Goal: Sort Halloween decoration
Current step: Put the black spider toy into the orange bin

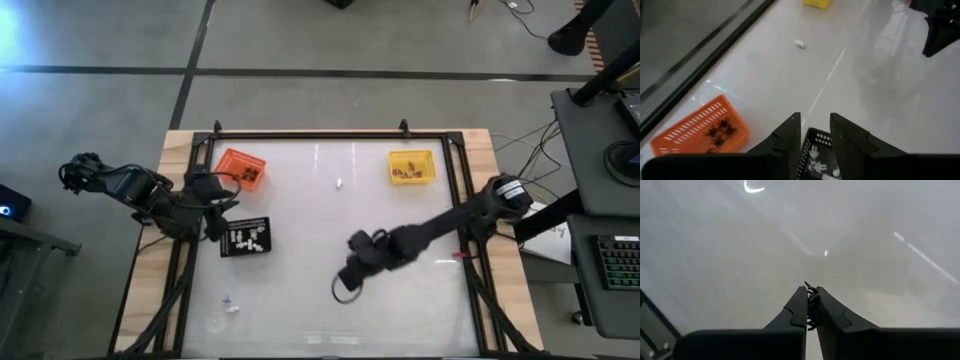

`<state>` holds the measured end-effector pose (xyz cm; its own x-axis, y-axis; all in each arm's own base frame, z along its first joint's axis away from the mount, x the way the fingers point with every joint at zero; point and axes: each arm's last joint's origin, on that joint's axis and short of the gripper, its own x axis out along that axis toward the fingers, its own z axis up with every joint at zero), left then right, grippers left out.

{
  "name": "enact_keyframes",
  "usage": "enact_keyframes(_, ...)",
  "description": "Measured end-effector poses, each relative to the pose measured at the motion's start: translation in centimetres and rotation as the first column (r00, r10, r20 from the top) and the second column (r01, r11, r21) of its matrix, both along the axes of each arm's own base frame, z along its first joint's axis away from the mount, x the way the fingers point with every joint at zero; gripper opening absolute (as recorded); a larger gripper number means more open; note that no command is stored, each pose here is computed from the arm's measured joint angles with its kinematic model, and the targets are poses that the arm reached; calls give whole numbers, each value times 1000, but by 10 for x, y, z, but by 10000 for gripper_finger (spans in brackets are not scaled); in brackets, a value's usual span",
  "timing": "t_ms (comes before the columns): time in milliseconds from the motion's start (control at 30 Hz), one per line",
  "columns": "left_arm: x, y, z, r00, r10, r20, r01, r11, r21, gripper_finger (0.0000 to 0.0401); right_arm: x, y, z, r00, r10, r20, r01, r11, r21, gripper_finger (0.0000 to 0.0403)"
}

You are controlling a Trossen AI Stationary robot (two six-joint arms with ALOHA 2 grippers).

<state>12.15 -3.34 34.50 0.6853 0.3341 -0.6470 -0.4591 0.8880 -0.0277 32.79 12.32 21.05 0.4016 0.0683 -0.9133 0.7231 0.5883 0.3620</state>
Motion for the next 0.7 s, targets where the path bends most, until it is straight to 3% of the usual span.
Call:
enact_keyframes(333, -5, 3, 0, 998, 65, 15, -65, 998, -16, 87, 33, -68, 15, 985, 66, 157, -51, 994, -97, 11)
enact_keyframes(533, -9, 8, 3, 983, 162, 86, -163, 987, 8, 87, 52, -112, 23, 946, 58, 318, -18, 991, -129, 11)
enact_keyframes(700, -13, 10, 4, 979, 175, 102, -178, 984, 22, 87, 64, -141, 19, 918, 55, 394, -5, 992, -127, 11)
